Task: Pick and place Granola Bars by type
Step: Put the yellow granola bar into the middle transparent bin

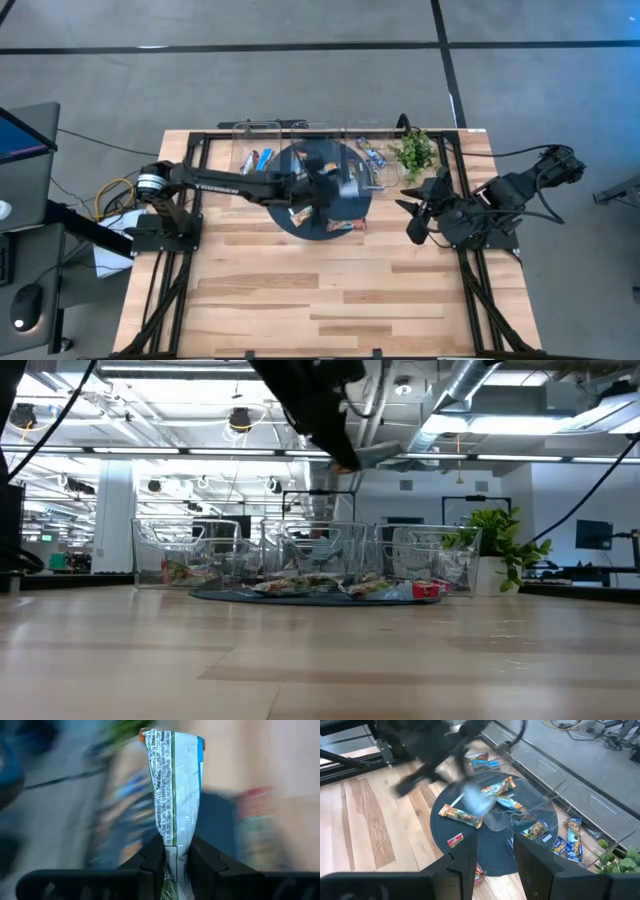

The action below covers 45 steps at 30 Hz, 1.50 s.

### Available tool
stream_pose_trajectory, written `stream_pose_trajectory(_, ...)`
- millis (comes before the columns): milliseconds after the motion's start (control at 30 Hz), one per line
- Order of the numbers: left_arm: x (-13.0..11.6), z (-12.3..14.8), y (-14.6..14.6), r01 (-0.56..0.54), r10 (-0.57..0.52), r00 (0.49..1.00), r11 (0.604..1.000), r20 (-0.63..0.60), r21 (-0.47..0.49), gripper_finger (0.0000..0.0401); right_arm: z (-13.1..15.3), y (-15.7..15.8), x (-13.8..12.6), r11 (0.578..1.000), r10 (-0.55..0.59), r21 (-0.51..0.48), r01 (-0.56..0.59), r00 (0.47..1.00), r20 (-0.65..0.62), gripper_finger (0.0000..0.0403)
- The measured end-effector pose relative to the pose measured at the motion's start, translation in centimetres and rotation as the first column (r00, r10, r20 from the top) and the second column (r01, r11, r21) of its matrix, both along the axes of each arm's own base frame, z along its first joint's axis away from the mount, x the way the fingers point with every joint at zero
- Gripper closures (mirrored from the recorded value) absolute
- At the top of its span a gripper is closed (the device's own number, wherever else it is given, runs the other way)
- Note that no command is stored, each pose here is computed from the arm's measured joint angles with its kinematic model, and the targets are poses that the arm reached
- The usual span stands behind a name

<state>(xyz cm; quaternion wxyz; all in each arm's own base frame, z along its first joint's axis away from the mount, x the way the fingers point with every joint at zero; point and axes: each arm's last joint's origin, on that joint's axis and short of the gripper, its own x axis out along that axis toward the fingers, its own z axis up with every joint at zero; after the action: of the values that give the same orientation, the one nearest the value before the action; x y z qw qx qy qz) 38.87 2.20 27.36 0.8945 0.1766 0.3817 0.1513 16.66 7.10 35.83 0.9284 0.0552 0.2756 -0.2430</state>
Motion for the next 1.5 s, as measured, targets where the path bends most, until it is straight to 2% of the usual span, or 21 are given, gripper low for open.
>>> stream_pose_trajectory(67,-0.4,-0.1,1.8,-0.106,0.109,0.993,0.991,-0.032,0.082,0.0337,-0.2,0.1,0.2,1.000,-0.003,-0.004,0.003,1.000,-0.007,0.0283)
stream_pose_trajectory(133,-1.1,-0.5,3.8,-0.177,0.184,0.980,0.981,-0.082,0.085,0.0333,-0.3,0.2,0.5,1.000,-0.009,-0.004,0.009,1.000,-0.013,0.0283)
stream_pose_trajectory(300,-2.8,-1.9,8.4,-0.333,0.314,0.935,0.938,-0.166,-0.101,0.0329,-1.1,0.5,1.6,0.999,-0.029,-0.021,0.028,0.998,-0.051,0.0283)
stream_pose_trajectory(400,-3.3,-1.9,9.9,-0.342,0.312,0.935,0.920,-0.167,-0.193,0.0320,-1.7,0.7,2.3,0.999,-0.039,-0.037,0.036,0.996,-0.080,0.0283)
stream_pose_trajectory(467,-3.6,-1.8,10.4,-0.345,0.315,0.935,0.915,-0.166,-0.209,0.0305,-2.1,0.7,2.9,0.998,-0.051,-0.048,0.046,0.994,-0.098,0.0283)
stream_pose_trajectory(633,-3.6,-1.8,10.4,-0.354,0.322,0.931,0.910,-0.170,-0.214,0.0256,-2.8,0.6,3.8,0.996,-0.075,-0.064,0.067,0.989,-0.129,0.0283)
stream_pose_trajectory(733,-3.8,-1.9,9.9,-0.346,0.301,0.933,0.902,-0.197,-0.260,0.0233,-3.0,0.6,4.1,0.995,-0.083,-0.068,0.074,0.987,-0.137,0.0283)
stream_pose_trajectory(900,-4.5,-0.7,8.5,-0.294,0.237,0.951,0.892,-0.199,-0.343,0.0216,-3.0,0.5,4.0,0.995,-0.083,-0.068,0.074,0.987,-0.137,0.0283)
stream_pose_trajectory(967,-4.9,0.2,7.7,-0.276,0.224,0.958,0.897,-0.181,-0.347,0.0216,-3.0,0.5,4.0,0.995,-0.084,-0.071,0.075,0.987,-0.138,0.0283)
stream_pose_trajectory(1067,-5.9,1.9,6.7,-0.268,0.227,0.961,0.908,-0.160,-0.322,0.0218,-3.0,0.5,4.0,0.994,-0.085,-0.074,0.074,0.986,-0.144,0.0283)
stream_pose_trajectory(1167,-7.3,3.7,6.0,-0.310,0.285,0.950,0.914,-0.128,-0.260,0.0218,-3.1,0.5,3.9,0.994,-0.086,-0.081,0.074,0.984,-0.156,0.0283)
stream_pose_trajectory(1333,-10.1,6.4,5.7,-0.400,0.394,0.916,0.900,-0.071,-0.173,0.0219,-3.1,0.4,3.8,0.994,-0.086,-0.086,0.073,0.983,-0.164,0.0283)
stream_pose_trajectory(1500,-12.0,7.9,5.4,-0.436,0.438,0.898,0.883,-0.031,-0.173,0.0219,-3.2,0.3,3.7,0.993,-0.090,-0.094,0.075,0.981,-0.173,0.0283)
